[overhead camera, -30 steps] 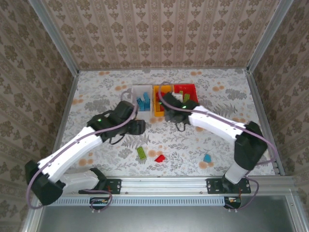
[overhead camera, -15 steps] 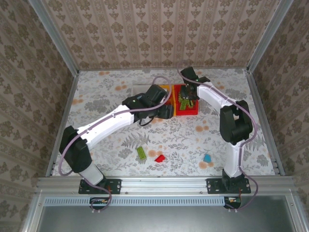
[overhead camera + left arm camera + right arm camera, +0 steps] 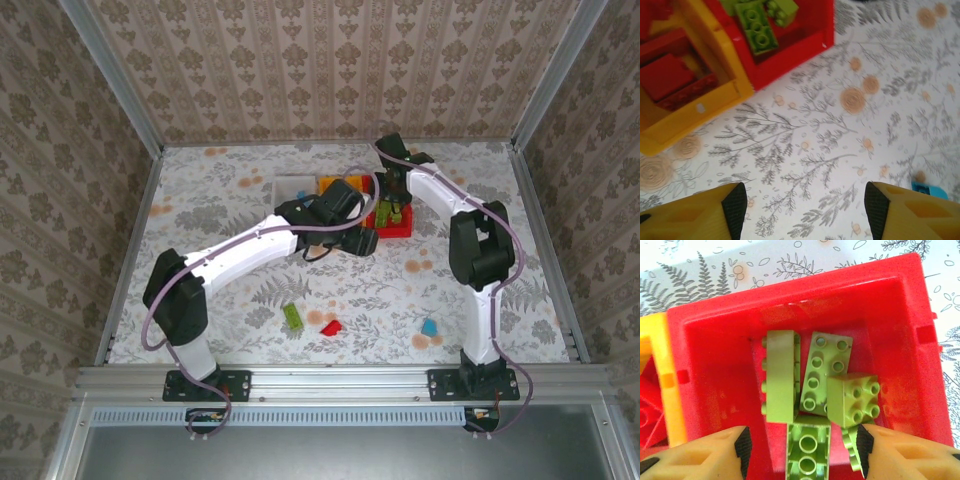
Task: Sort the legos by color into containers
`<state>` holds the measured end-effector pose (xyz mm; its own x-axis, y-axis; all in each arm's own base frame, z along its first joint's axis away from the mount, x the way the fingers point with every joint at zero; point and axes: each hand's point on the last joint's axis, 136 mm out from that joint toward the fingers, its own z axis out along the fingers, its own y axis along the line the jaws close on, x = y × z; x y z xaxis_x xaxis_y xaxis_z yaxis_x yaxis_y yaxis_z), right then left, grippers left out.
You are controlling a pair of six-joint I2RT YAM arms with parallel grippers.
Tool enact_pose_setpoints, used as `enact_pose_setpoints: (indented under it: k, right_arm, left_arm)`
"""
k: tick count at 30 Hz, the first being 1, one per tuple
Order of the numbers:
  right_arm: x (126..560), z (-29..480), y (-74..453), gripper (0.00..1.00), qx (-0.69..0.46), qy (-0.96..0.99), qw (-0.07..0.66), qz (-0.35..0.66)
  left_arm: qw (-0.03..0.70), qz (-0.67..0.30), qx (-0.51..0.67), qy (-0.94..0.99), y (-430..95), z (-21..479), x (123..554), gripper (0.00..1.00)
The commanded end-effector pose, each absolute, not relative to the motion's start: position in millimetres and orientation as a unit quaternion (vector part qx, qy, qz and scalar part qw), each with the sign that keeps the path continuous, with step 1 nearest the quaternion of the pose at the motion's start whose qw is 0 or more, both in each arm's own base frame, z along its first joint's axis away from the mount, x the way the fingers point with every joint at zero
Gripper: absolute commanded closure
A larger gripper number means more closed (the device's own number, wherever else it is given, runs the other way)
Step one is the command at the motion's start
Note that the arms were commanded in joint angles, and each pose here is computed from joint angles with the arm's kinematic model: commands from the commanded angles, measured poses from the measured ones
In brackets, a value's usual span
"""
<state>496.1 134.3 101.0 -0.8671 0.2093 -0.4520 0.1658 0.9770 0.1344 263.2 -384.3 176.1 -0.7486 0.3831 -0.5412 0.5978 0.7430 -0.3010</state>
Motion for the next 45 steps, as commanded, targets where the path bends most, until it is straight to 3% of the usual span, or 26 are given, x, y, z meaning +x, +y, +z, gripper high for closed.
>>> enact_pose_setpoints:
  k: [1, 5, 10, 15, 21, 35, 45]
  right_arm:
    - [480, 162, 132, 0.39, 0.095, 0.953, 0.281, 0.065]
    - [447, 192, 107, 0.38, 0.105, 0.943, 0.312, 0.046]
    - [378, 195, 60, 0.35, 0.132, 0.942, 0.308, 0.025]
    - [306, 197, 29, 0.31, 0.159, 0.941, 0.300, 0.019]
    - [245, 196, 14, 0.29, 0.192, 0.937, 0.292, 0.026]
    - [218, 218, 9, 0.27, 0.203, 0.931, 0.301, 0.040]
    - [218, 213, 12, 0.27, 0.204, 0.933, 0.292, 0.050]
  left_arm:
    - [0.197, -0.250, 0.352, 0.880, -399, 158, 236, 0.32]
    - [0.166, -0.284, 0.434, 0.839, -421, 147, 202, 0.31]
    - [0.144, -0.281, 0.558, 0.768, -456, 118, 145, 0.29]
    - [0.192, -0.296, 0.633, 0.689, -489, 103, 108, 0.27]
    - [0.228, -0.287, 0.670, 0.646, -515, 77, 96, 0.21]
    - [0.257, -0.255, 0.708, 0.606, -540, 37, 97, 0.14]
    - [0.226, -0.281, 0.709, 0.606, -545, 24, 88, 0.27]
